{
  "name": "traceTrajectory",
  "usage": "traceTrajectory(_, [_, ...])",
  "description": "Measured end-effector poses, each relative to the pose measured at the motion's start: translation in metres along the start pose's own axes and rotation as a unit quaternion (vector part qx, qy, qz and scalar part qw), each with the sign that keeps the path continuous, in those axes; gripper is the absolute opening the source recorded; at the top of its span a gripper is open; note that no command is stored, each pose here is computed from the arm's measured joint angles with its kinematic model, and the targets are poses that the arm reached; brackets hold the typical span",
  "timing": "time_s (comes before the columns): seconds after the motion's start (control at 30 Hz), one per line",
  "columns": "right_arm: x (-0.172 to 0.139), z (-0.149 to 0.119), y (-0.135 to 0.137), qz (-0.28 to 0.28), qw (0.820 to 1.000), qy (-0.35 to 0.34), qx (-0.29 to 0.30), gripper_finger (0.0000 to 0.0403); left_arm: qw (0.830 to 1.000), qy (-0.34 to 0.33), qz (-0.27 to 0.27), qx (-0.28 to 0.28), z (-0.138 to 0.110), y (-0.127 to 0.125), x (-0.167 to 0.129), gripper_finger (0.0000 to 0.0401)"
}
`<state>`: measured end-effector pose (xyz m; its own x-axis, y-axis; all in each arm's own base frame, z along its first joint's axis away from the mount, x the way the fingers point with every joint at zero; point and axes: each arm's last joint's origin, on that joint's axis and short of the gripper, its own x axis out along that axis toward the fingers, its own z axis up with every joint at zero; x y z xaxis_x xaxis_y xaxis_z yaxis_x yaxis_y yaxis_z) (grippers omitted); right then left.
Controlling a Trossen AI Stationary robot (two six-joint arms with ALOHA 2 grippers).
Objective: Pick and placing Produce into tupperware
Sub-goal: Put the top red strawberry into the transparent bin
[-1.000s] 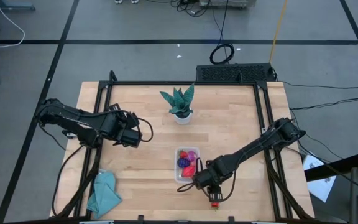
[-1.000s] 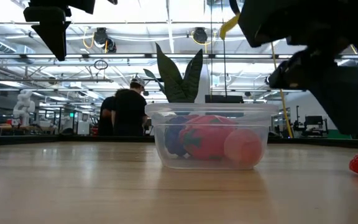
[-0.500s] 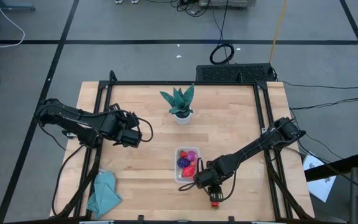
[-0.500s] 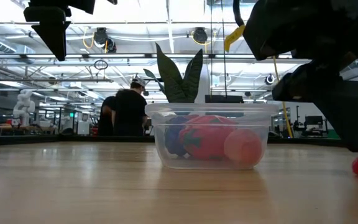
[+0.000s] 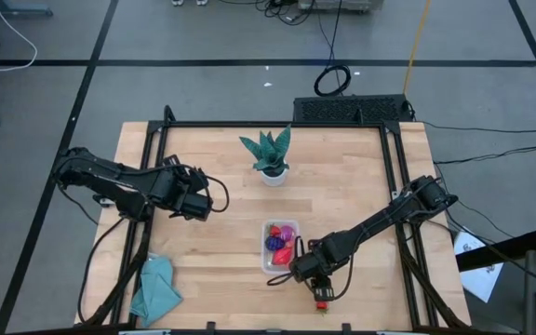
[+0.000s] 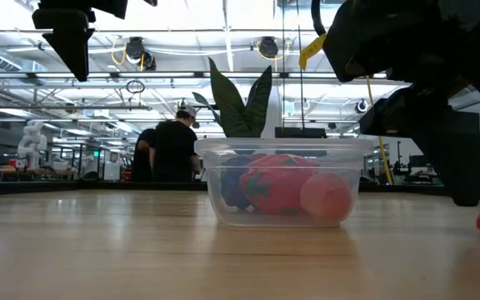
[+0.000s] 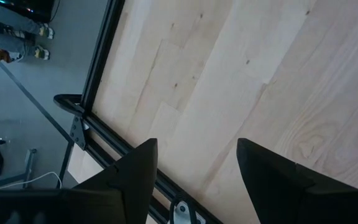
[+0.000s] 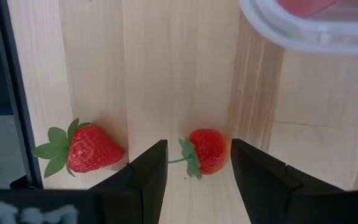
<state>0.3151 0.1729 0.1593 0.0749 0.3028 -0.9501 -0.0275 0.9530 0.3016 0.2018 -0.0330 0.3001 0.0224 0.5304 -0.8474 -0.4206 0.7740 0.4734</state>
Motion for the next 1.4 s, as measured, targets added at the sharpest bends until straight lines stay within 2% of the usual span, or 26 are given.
traceTrajectory(0.33, [0.001,-0.003,-0.002,-0.006,1.000,0.012,0.011,0.0169,1.000,0.000,0.000,0.000,0.000,0.000,0.000,0.0225])
traceTrajectory(0.63, [0.020,-0.014,-0.012,0.016,0.999,0.006,0.035,0.0169,1.000,0.000,0.000,-0.002,0.000,0.000,0.000,0.0225])
traceTrajectory(1.2, [0.024,-0.016,-0.014,0.015,0.999,0.007,0.036,0.0169,1.000,0.000,0.000,-0.005,0.000,0.000,0.000,0.0225])
traceTrajectory(1.4, [0.024,-0.016,-0.015,0.013,0.999,0.007,0.036,0.0146,1.000,0.000,0.000,-0.005,0.000,0.000,0.000,0.0225])
